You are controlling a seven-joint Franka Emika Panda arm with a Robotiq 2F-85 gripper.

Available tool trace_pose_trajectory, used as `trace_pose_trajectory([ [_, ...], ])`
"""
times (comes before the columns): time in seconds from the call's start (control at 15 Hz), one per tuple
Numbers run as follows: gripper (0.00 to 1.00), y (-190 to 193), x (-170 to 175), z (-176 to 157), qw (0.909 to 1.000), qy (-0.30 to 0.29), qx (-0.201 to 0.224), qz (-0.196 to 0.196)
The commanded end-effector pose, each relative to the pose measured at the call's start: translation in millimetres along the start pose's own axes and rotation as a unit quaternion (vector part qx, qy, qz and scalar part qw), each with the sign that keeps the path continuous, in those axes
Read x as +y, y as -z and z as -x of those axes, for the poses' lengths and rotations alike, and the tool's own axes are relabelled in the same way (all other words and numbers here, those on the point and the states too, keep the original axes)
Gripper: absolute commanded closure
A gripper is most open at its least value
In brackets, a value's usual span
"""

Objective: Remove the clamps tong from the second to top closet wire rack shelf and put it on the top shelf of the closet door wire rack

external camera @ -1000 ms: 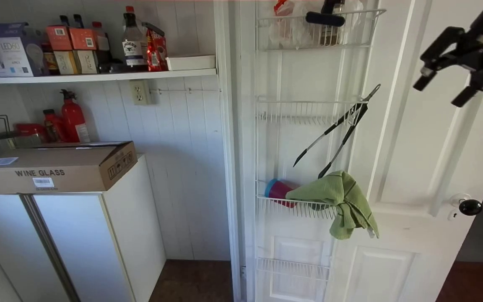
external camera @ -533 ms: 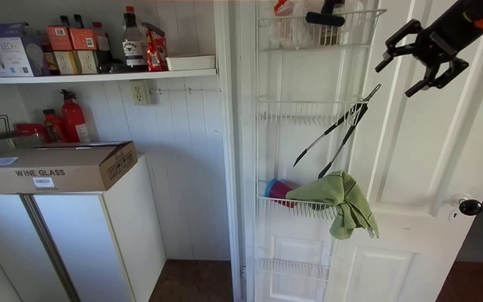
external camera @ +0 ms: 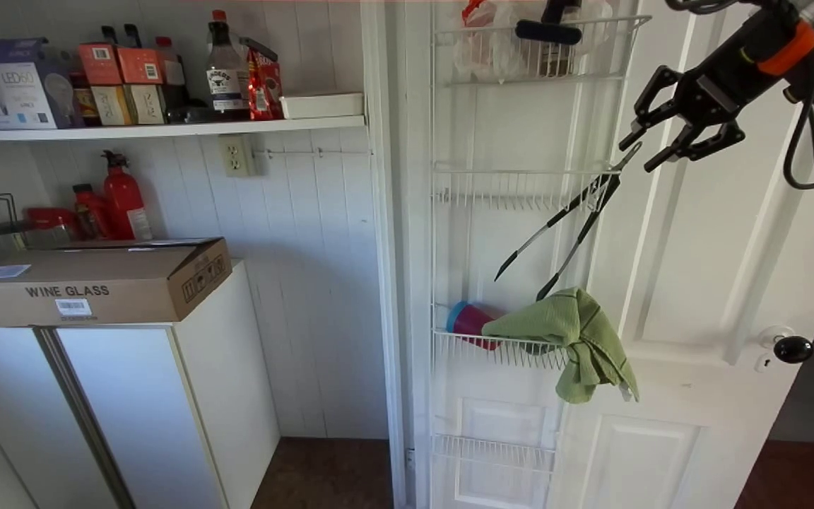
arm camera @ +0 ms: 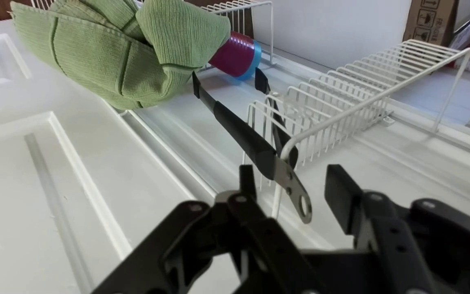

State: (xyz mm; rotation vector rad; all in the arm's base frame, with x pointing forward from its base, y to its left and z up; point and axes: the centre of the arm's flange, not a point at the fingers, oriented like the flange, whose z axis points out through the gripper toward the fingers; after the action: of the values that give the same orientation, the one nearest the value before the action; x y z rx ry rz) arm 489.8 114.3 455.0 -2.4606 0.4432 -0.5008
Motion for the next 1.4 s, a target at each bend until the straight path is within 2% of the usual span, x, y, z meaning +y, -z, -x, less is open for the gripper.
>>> trace_pose_trajectory([
  [0.0,0.81,-6.0,-0.7,-7.1,1.0000,-0.002,0.006,-0.003],
  [0.13,0.95,-3.7,-0.2,-8.5,1.0000,-0.001,0.007,0.000],
  [0.27,1.00,-0.8,-4.0,-9.9,0.9999,0.002,0.010,0.000],
  [0.87,0.99,16.3,-12.5,-13.3,0.9998,0.012,0.018,-0.005],
  [1.33,0.99,35.0,-30.0,-12.6,0.9983,0.054,0.018,0.016],
])
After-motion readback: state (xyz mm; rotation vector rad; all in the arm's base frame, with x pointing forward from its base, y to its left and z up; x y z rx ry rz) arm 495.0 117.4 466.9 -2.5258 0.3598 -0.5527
